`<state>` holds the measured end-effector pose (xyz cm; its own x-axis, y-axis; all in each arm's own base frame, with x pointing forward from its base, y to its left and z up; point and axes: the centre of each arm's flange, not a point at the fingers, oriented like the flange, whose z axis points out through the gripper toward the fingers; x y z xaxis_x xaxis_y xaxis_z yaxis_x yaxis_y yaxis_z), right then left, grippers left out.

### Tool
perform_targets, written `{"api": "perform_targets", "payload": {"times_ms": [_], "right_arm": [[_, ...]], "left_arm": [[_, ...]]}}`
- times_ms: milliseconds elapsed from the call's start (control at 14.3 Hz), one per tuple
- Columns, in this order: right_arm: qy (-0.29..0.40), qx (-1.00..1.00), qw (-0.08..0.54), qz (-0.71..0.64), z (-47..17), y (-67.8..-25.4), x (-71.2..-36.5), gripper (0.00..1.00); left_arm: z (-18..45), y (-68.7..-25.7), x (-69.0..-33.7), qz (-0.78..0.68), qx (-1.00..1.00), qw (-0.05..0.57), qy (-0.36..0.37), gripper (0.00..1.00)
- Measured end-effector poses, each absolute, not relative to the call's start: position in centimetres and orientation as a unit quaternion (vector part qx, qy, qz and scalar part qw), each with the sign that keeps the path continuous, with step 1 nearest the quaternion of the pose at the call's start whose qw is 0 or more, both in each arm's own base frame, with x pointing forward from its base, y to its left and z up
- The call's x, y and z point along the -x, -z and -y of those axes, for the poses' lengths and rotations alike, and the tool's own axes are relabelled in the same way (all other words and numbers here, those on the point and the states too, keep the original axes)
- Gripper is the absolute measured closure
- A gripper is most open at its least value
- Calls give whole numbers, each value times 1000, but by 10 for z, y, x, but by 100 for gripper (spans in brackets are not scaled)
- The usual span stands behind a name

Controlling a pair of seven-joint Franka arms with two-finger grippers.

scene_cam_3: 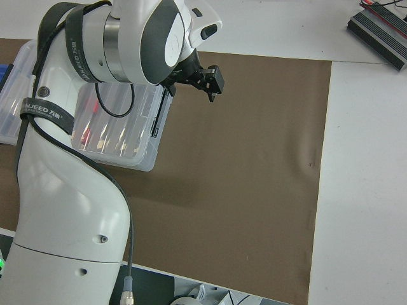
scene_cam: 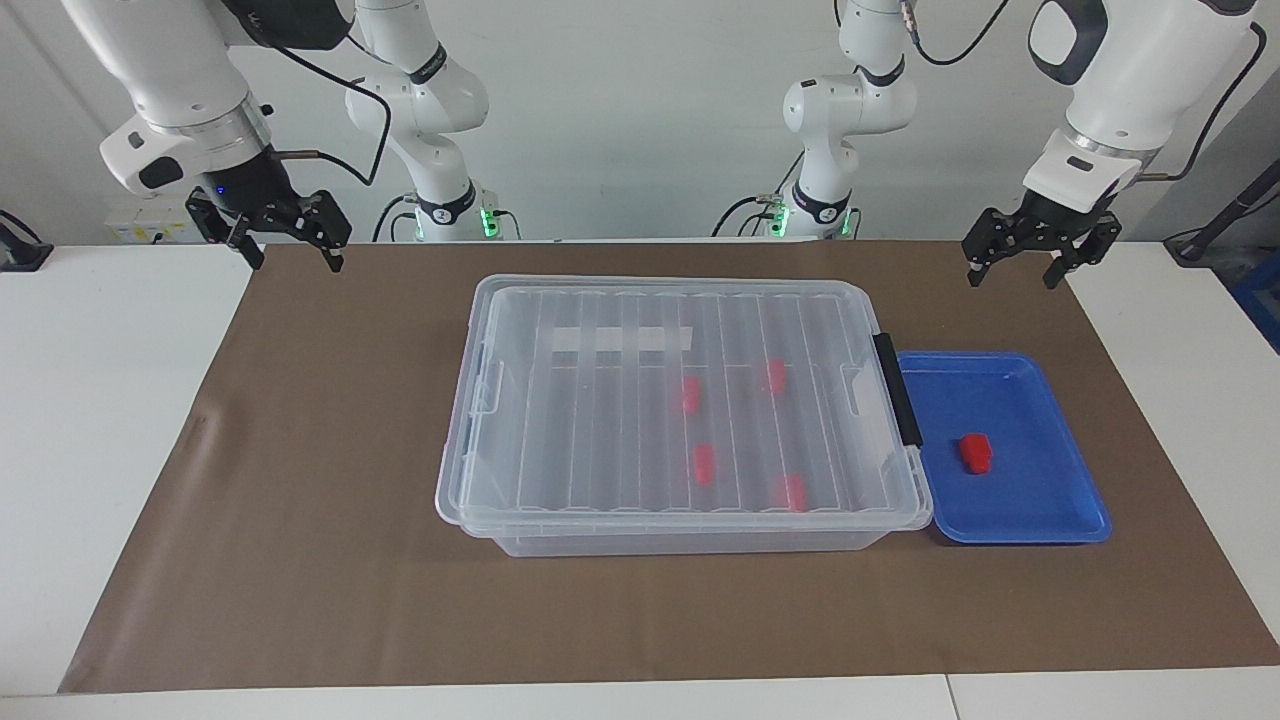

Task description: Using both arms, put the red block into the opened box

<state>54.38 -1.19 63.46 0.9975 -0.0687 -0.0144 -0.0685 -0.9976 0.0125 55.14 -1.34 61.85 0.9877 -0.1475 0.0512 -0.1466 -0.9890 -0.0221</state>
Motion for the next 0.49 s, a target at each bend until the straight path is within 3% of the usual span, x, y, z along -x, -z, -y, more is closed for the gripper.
{"api": "perform_targets", "payload": {"times_ms": [491], "right_arm": [[-15,-1000,5,17,-15,-626,-553,0]], "left_arm": [[13,-618,-551,-74,997,9,26,0]]}}
